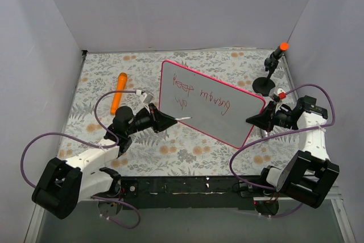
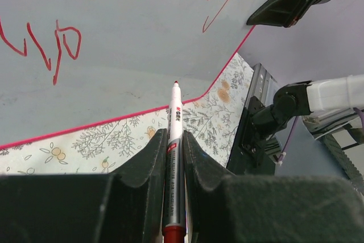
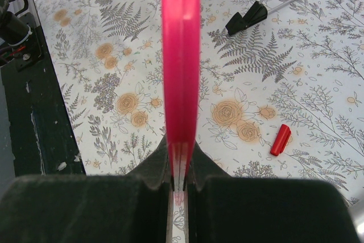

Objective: Write a sentence on the whiteboard

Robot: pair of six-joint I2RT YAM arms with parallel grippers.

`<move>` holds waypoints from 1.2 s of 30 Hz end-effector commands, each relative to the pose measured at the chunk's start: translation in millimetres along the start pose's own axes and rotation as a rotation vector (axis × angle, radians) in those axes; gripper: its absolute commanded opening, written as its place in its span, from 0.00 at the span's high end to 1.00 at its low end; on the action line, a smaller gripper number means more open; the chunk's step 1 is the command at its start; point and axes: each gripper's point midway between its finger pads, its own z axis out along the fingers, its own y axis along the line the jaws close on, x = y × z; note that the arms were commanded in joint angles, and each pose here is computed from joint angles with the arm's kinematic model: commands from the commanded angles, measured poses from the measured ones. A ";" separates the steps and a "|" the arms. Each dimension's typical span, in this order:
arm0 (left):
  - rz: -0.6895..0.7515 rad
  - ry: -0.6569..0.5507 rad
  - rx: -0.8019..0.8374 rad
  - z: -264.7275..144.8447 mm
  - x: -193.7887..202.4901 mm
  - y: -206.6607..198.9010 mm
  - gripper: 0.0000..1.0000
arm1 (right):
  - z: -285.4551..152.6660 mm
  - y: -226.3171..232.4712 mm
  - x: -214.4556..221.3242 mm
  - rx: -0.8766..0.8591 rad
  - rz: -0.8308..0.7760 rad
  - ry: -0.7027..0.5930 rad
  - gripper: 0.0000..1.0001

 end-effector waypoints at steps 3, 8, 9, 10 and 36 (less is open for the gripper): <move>0.005 -0.016 -0.065 -7.2 5.9 5.4 1.00 | -1.9 -0.1 4.4 0.015 -0.051 0.039 0.99; 0.019 -0.039 -0.082 -16.2 8.3 3.8 1.00 | -1.9 -1.5 4.1 0.019 -0.049 0.039 0.99; 0.022 -0.047 -0.087 -17.0 7.5 4.0 1.00 | -1.8 -1.5 4.7 0.018 -0.048 0.039 0.99; 0.020 -0.051 -0.092 -18.3 8.8 4.9 1.00 | -1.9 -1.6 5.0 0.018 -0.048 0.041 0.99; 0.036 -0.042 -0.071 -16.4 12.4 4.1 1.00 | -1.9 -3.3 5.3 0.022 -0.047 0.042 0.99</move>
